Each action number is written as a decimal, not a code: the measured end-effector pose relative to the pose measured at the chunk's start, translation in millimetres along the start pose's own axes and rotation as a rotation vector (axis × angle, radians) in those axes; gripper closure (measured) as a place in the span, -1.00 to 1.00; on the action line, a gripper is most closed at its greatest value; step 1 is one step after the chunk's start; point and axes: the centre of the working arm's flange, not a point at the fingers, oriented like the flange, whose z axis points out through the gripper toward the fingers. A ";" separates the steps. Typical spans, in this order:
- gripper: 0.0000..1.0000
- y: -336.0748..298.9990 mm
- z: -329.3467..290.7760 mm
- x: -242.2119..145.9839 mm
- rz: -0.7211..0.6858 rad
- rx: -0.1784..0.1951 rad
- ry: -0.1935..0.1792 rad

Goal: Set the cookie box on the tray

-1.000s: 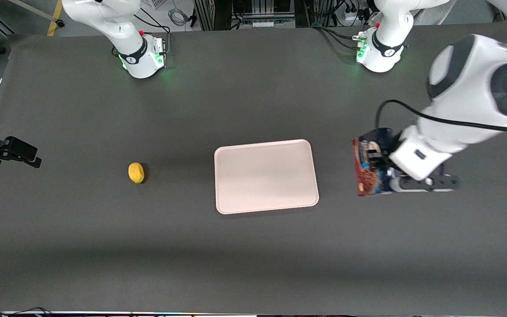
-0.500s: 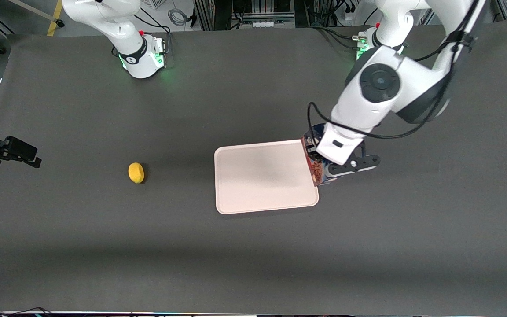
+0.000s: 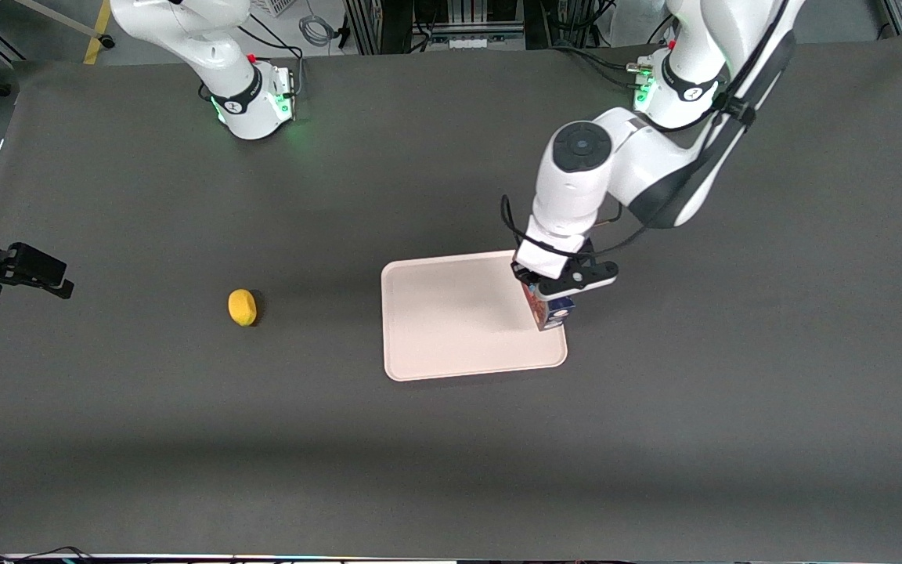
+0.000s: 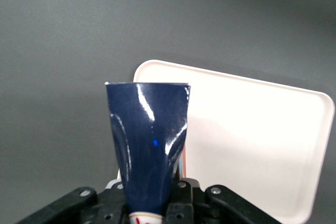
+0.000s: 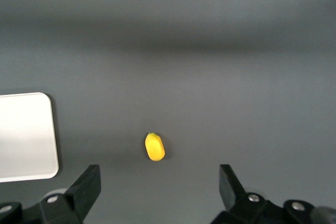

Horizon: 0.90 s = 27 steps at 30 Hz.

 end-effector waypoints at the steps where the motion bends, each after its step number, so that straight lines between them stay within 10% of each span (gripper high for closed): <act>1: 0.53 2.3 4.5 -3.8 0.007 0.009 0.009; 27: 0.53 16.5 70.1 -22.1 0.163 0.007 0.022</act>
